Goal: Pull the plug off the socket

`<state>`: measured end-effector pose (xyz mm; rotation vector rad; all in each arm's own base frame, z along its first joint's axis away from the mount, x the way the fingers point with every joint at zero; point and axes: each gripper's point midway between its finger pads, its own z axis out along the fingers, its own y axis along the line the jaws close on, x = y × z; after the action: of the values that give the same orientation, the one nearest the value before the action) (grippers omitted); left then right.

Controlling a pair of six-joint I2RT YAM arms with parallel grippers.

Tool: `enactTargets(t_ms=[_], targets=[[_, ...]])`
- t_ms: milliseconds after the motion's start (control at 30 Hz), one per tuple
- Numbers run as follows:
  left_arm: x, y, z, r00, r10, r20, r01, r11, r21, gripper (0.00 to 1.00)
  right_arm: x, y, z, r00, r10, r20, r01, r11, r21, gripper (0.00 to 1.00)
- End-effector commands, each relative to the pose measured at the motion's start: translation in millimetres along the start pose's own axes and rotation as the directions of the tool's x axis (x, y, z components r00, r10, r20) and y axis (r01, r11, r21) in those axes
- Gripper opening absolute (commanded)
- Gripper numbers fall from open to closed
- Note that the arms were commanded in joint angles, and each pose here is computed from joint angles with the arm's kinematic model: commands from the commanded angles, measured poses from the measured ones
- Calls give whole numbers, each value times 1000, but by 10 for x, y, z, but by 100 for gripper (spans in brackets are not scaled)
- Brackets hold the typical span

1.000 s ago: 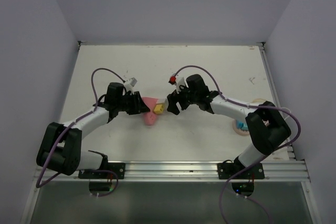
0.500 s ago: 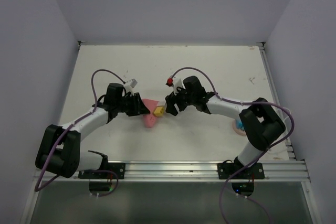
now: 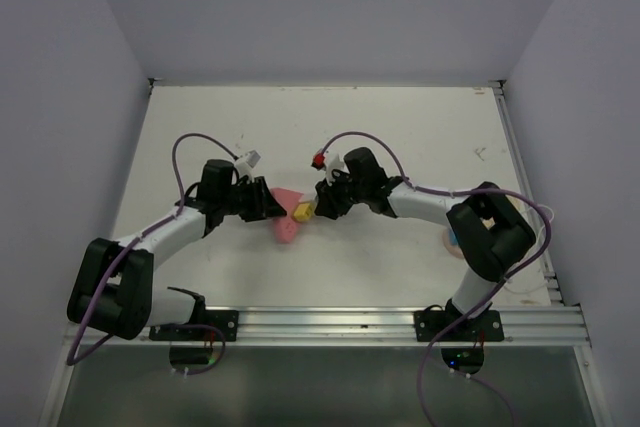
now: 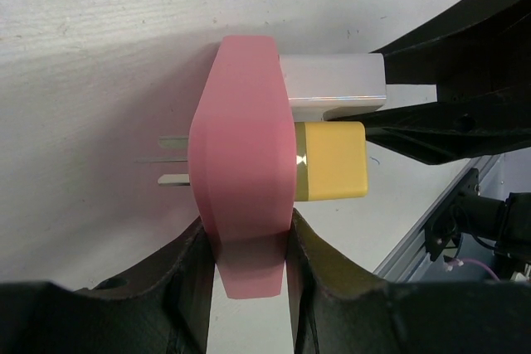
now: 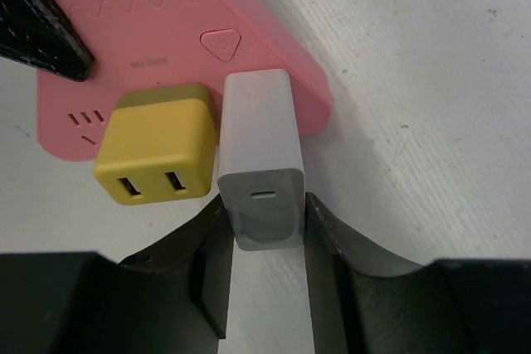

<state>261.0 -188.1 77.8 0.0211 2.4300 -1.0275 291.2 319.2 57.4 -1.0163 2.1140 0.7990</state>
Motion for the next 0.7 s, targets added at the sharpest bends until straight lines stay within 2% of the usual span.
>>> enactTargets(t_ms=[0,33,67,433,667], targets=[[-126,-187,-20,997,38,66,-44,995,90,0,-273,65,-47,996,-31,79,34,999,-31,12],[-102,-154,-7,998,32,62,-37,996,82,0,-235,66,-66,997,-31,71,33,999,-26,3],[-74,-112,15,998,25,55,-29,997,71,0,-241,66,-91,997,-33,72,34,999,-20,0],[-6,302,76,998,-17,54,23,992,-121,0,-287,31,-418,993,-68,92,61,995,75,0],[157,561,72,997,-80,9,79,966,-248,0,-422,79,-606,990,-70,119,58,993,98,0]])
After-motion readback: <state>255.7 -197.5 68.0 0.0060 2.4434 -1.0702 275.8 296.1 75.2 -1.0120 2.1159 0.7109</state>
